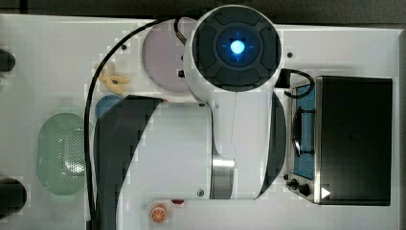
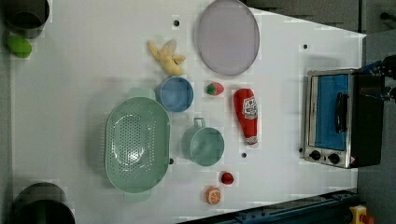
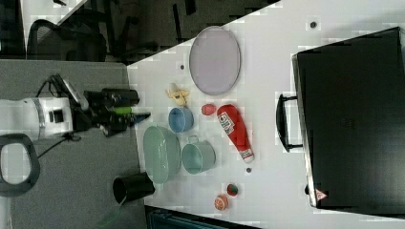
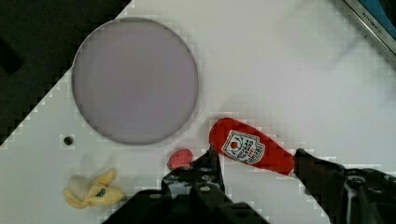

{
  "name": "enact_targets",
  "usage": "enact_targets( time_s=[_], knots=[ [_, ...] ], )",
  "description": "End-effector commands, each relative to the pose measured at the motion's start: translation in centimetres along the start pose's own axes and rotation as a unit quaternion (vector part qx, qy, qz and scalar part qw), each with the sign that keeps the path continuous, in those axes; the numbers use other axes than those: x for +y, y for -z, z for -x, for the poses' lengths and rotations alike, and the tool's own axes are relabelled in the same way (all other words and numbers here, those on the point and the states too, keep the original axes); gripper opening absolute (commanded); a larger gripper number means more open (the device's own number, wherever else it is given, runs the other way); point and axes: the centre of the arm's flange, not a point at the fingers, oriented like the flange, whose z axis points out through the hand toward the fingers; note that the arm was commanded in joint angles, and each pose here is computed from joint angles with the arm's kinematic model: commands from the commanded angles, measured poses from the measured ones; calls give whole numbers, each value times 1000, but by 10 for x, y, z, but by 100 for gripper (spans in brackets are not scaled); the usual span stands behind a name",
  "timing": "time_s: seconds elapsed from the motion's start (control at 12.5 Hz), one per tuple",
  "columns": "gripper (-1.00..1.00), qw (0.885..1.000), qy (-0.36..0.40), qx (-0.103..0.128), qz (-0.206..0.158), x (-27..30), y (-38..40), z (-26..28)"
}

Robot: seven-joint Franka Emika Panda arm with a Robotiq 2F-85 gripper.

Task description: Pick Ketchup from the table and place it in strainer.

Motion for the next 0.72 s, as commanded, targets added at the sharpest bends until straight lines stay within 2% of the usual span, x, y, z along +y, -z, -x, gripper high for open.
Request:
enact_targets(
  time_s=[0.08, 0.24, 0.56, 0.72],
  knots=[
    [59, 1000, -11, -19, 19, 75, 65, 80],
    [100, 999, -10, -22, 22, 72, 57, 78],
    [100, 997, -1, -54, 51, 61, 9, 69],
    [100, 995, 36, -67, 57, 53, -22, 59]
  ],
)
